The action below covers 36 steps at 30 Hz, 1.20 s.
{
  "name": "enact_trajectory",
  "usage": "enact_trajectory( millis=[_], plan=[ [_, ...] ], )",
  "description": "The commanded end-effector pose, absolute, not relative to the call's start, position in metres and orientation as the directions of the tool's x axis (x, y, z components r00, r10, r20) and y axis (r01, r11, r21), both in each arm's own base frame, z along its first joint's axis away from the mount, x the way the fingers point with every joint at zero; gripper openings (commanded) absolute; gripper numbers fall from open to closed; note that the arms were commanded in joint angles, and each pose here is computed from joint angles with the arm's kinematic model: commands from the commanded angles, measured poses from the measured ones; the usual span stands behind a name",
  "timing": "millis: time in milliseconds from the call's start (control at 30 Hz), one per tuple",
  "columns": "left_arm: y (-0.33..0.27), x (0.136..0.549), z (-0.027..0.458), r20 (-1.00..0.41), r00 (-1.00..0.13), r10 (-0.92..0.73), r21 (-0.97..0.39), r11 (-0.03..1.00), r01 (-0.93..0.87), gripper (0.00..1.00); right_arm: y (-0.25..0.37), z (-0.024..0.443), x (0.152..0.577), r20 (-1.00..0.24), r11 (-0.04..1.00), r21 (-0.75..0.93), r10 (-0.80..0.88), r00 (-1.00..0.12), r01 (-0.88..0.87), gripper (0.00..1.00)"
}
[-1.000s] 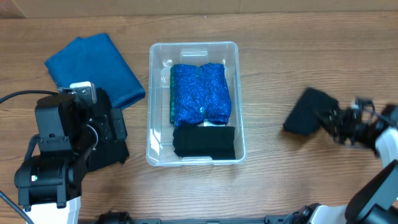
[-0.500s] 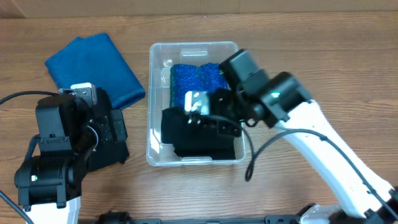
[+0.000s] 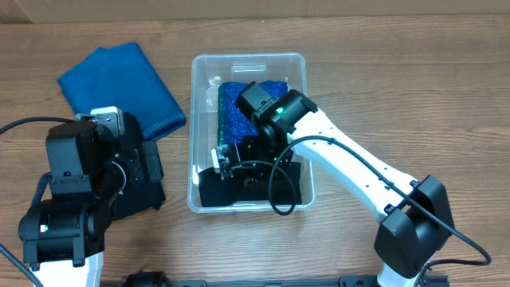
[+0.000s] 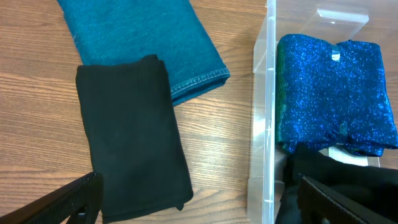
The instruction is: Pack container
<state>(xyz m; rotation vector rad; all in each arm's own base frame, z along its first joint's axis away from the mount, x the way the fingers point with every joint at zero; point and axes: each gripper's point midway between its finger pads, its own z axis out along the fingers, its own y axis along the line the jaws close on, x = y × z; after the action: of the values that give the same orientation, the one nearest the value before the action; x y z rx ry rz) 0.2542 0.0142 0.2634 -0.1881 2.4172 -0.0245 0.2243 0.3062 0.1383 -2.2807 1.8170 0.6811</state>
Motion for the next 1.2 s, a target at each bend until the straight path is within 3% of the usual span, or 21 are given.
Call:
enact_trajectory(
  millis=[0, 133, 167, 233, 300, 367, 500, 533, 567, 600, 633, 933, 1167],
  plan=[
    [0.017, 0.254, 0.271, -0.671, -0.728, -0.137, -0.061, 0.990, -0.131, 1.00, 0.312, 0.132, 0.227, -0.437, -0.248, 0.163, -0.886, 0.155, -0.955, 1.00],
    [0.016, 0.254, 0.271, -0.671, -0.728, -0.137, -0.061, 0.990, -0.130, 1.00, 0.300, 0.131, 0.299, -0.313, 0.168, -0.034, -0.938, -0.149, -0.985, 1.00],
    [0.016, 0.254, 0.271, -0.671, -0.728, -0.137, -0.061, 0.990, -0.131, 1.00, 0.290, 0.145, 0.329, -0.306, 0.344, -0.156, -0.908, -0.286, -0.926, 1.00],
    [0.016, 0.254, 0.271, -0.671, -0.729, -0.137, -0.061, 0.990, -0.130, 1.00, 0.285, 0.171, 0.342, -0.351, 0.459, -0.206, -0.859, -0.372, -0.864, 1.00],
    [0.016, 0.254, 0.271, -0.669, -0.730, -0.137, -0.060, 0.990, -0.131, 1.00, 0.276, 0.207, 0.330, -0.427, 0.624, -0.137, -0.738, -0.522, -0.770, 1.00],
    [0.016, 0.254, 0.271, -0.669, -0.730, -0.137, -0.060, 0.990, -0.131, 1.00, 0.273, 0.223, 0.299, -0.429, 0.631, -0.026, -0.708, -0.561, -0.776, 1.00],
    [0.016, 0.254, 0.271, -0.669, -0.730, -0.138, -0.060, 0.990, -0.131, 1.00, 0.291, 0.242, 0.216, -0.385, 0.468, 0.366, -0.711, -0.589, -0.804, 1.00],
    [0.016, 0.254, 0.271, -0.669, -0.731, -0.138, -0.061, 0.990, -0.131, 1.00, 0.291, 0.236, 0.209, -0.359, 0.457, 0.398, -0.720, -0.594, -0.795, 0.89],
    [0.016, 0.254, 0.271, -0.669, -0.730, -0.137, -0.060, 0.990, -0.131, 1.00, 0.290, 0.228, 0.208, -0.341, 0.468, 0.405, -0.720, -0.604, -0.786, 0.41],
    [0.016, 0.254, 0.271, -0.669, -0.730, -0.138, -0.061, 0.990, -0.131, 1.00, 0.291, 0.219, 0.208, -0.329, 0.474, 0.410, -0.720, -0.611, -0.779, 0.09],
    [0.016, 0.254, 0.271, -0.669, -0.730, -0.138, -0.061, 0.990, -0.131, 1.00, 0.292, 0.208, 0.210, -0.316, 0.491, 0.418, -0.710, -0.630, -0.764, 0.04],
    [0.016, 0.254, 0.271, -0.669, -0.730, -0.138, -0.061, 0.989, -0.131, 1.00, 0.330, 0.112, 0.180, -0.185, 0.417, 0.447, -0.822, -0.538, -0.791, 0.04],
    [0.015, 0.253, 0.271, -0.666, -0.732, -0.141, -0.068, 0.989, -0.128, 1.00, 0.333, 0.061, 0.262, -0.250, 0.570, 0.218, -0.752, -0.610, -0.792, 0.06]
  ],
)
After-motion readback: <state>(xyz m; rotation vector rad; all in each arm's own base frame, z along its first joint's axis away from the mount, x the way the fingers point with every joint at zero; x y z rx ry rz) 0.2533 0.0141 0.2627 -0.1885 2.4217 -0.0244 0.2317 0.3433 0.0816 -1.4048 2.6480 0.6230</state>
